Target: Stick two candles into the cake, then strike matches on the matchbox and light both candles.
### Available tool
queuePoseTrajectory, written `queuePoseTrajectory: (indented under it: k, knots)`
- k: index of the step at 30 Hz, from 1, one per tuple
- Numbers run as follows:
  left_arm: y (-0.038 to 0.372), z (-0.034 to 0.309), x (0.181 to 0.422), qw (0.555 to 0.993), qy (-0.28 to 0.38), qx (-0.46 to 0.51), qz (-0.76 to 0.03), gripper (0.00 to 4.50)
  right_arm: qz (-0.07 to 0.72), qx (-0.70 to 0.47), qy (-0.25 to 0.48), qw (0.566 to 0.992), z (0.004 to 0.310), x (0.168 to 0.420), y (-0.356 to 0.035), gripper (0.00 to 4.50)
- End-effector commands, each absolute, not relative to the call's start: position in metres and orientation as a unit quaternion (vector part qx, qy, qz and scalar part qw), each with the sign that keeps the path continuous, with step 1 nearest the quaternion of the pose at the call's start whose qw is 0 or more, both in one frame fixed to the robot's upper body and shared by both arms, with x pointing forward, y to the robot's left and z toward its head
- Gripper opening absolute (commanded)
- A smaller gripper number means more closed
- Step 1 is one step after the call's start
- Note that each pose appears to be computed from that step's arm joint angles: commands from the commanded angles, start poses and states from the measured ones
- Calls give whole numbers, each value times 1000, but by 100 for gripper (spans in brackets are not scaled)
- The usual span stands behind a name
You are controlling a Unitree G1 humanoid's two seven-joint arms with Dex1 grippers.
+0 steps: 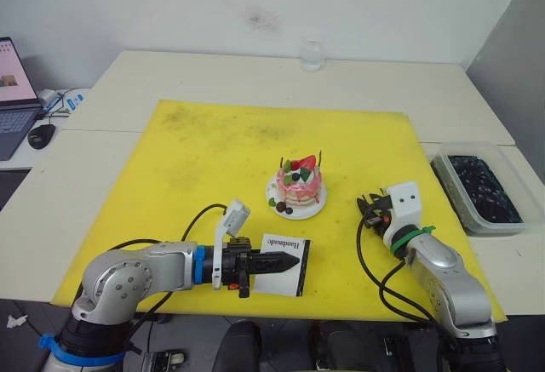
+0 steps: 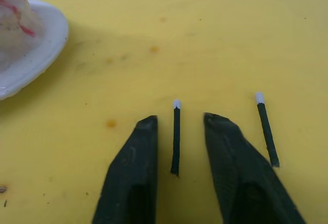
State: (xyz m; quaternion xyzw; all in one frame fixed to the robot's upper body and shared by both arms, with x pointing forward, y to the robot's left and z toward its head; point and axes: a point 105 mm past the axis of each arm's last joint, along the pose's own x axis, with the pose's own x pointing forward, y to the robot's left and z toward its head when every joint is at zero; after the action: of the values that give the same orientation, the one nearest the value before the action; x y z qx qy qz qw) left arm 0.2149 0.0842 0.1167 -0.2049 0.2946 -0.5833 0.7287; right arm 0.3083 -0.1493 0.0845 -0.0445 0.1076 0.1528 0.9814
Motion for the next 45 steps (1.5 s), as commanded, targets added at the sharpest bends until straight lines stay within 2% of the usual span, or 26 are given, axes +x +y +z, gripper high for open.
queuePoseTrajectory:
  k: [1,8,14,18,21,27,38,41,43,45]
  knots:
    - [80,121,213,725,281,-202,-596,0,151,-25,133,979,74,304,-148,7]
    - [77,120,213,723,283,-204,-596,0,152,-11,119,981,80,307,-143,3]
    - [77,120,213,723,282,-204,-597,0,187,-12,78,979,104,299,-134,3]
    - [76,121,213,722,281,-202,-599,0,226,-30,66,972,123,283,-129,3]
    - [77,121,213,721,281,-200,-600,0,258,-50,81,961,126,263,-127,3]
    - [77,120,212,717,286,-196,-605,0,298,-61,118,945,111,230,-120,3]
    - [76,120,215,711,289,-190,-612,0,281,-50,113,952,79,237,-112,3]
    - [76,120,214,711,289,-191,-611,0,288,-57,114,949,76,236,-112,70]
    - [76,120,213,711,290,-191,-611,0,291,-61,112,948,76,235,-111,133]
    - [77,120,212,712,291,-191,-610,0,297,-66,107,946,75,233,-110,133]
